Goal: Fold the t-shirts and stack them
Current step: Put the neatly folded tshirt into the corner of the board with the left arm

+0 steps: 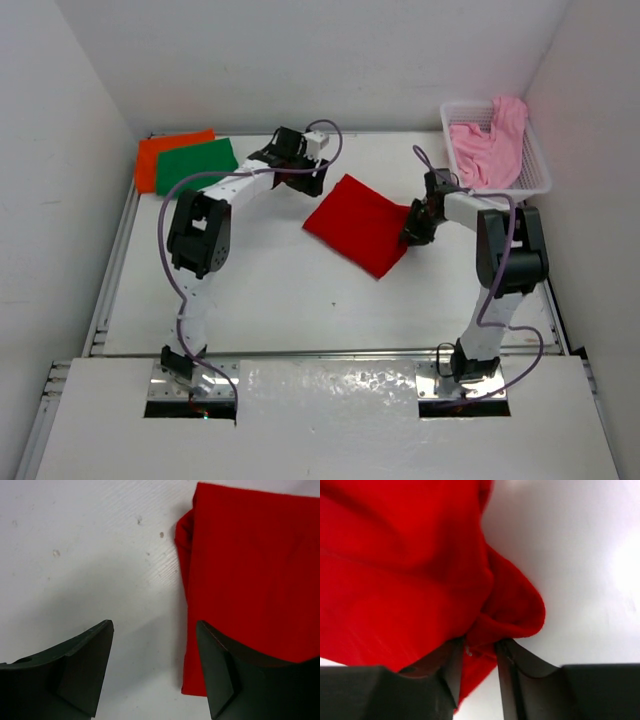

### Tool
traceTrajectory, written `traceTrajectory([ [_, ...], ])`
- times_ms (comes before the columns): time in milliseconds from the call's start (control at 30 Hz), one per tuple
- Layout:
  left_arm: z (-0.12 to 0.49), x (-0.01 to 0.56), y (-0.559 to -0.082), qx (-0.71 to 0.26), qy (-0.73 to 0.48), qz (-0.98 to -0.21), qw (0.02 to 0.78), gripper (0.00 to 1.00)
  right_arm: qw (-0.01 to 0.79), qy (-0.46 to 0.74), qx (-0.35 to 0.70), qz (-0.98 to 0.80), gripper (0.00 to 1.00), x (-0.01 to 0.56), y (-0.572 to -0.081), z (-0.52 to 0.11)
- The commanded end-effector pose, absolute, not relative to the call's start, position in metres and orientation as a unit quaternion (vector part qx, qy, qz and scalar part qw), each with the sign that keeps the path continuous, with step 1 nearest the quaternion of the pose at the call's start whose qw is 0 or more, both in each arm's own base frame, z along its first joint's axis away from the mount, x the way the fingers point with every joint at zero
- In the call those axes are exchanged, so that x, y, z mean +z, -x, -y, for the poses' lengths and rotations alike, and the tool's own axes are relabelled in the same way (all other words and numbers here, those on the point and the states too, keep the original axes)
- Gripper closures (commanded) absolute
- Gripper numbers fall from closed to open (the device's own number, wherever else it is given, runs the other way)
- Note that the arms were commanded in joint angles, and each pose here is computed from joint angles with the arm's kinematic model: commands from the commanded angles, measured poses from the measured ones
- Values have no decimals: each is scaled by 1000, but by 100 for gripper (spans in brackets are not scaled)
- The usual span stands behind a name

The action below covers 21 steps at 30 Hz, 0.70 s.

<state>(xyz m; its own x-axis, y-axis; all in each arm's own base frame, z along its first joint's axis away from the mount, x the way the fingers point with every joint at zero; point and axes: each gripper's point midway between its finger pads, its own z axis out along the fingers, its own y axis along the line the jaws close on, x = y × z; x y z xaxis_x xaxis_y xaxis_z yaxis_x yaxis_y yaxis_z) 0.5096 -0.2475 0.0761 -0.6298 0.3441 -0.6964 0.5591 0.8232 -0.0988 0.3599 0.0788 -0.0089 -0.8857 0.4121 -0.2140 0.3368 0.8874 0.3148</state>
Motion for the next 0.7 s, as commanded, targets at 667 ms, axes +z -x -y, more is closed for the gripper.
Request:
traceTrajectory([
  [667,177,98,-493,-222,2,-907,357,24,239,-27,106,-965,54,63,-480,-77],
])
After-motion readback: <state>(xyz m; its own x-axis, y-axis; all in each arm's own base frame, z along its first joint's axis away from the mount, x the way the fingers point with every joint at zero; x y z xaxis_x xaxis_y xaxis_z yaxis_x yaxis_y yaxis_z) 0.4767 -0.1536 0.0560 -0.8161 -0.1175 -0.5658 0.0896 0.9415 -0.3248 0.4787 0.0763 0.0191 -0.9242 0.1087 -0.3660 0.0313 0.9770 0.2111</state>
